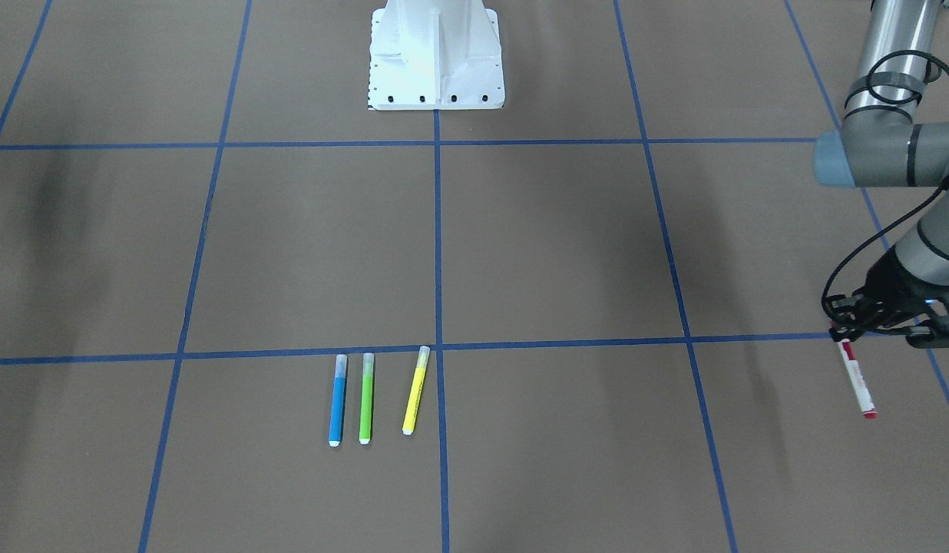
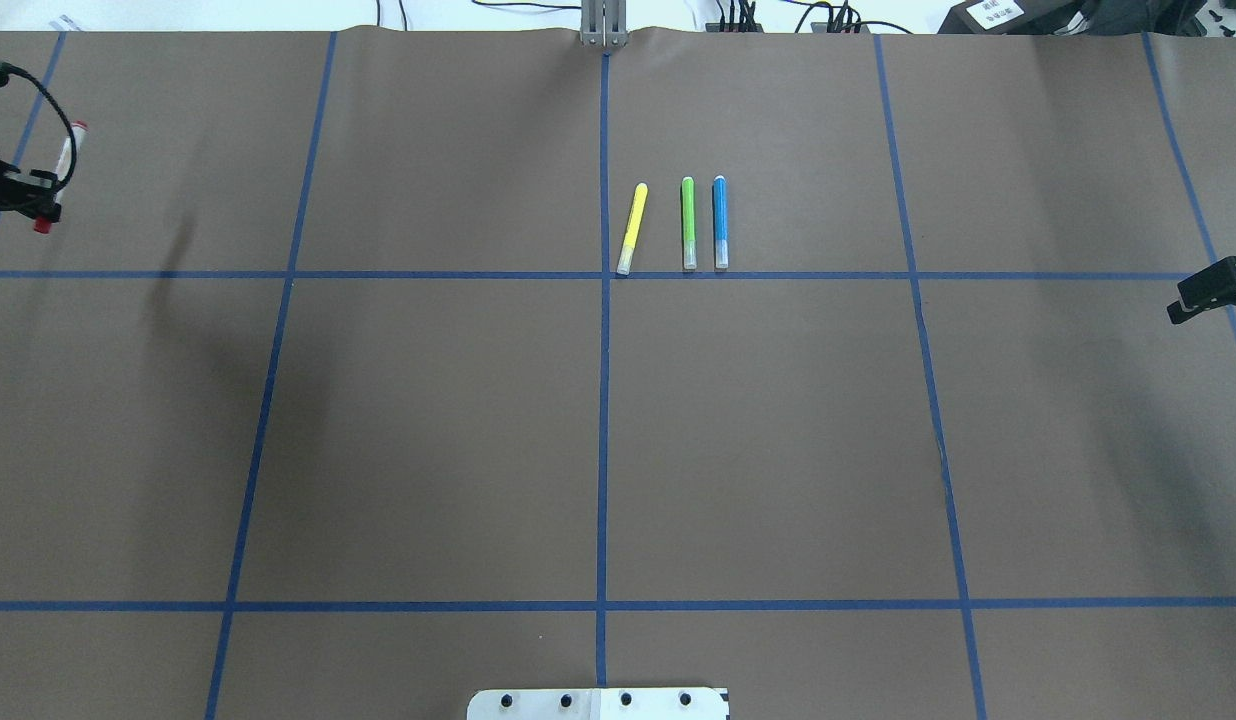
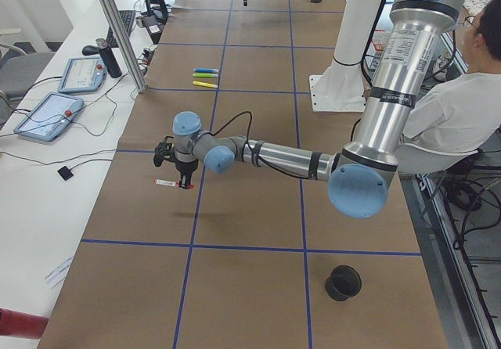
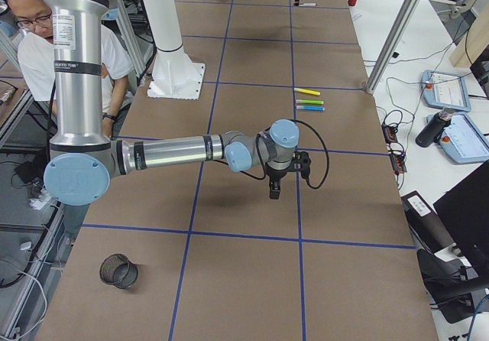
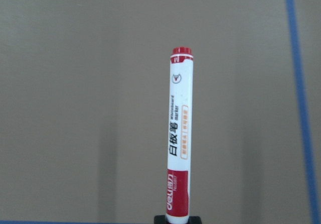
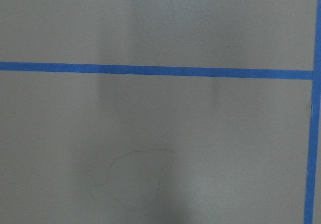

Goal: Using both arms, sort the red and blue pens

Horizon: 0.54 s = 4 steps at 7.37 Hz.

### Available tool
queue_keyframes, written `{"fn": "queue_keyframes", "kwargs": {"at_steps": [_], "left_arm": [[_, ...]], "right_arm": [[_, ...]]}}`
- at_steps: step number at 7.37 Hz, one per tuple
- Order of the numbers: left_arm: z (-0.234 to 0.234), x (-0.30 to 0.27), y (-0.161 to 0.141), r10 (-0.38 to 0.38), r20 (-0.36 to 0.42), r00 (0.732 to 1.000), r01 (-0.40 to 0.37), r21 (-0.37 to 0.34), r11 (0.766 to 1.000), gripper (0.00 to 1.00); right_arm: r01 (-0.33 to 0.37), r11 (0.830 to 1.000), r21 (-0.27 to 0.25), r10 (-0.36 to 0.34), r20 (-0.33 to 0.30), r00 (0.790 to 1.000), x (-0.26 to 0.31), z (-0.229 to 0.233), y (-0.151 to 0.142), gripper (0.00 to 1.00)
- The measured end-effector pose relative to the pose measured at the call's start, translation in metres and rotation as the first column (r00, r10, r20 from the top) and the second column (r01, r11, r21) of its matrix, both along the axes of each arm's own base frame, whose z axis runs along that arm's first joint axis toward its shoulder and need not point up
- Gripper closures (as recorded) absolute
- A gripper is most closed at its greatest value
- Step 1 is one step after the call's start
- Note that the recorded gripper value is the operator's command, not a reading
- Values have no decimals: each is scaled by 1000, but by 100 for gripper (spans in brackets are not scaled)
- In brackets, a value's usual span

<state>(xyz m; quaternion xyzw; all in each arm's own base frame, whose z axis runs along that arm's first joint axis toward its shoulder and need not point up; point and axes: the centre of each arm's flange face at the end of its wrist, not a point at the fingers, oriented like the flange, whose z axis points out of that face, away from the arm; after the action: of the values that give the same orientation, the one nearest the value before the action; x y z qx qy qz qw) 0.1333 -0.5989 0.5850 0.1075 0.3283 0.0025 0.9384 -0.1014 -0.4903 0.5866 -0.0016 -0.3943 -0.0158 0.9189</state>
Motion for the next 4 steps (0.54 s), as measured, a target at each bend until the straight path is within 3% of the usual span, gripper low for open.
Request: {"fn": "queue_keyframes", "kwargs": {"at_steps": [2, 4], "left_arm": [[52, -68, 26, 24, 61, 998, -24, 6, 1000, 100], [106, -123, 74, 48, 90, 995, -45, -33, 998, 100]], "right_arm": [[0, 1000, -3, 0, -2, 1000, -1, 2, -2, 0], [1, 1000, -7, -1, -3, 1000, -1, 4, -2, 0]]}}
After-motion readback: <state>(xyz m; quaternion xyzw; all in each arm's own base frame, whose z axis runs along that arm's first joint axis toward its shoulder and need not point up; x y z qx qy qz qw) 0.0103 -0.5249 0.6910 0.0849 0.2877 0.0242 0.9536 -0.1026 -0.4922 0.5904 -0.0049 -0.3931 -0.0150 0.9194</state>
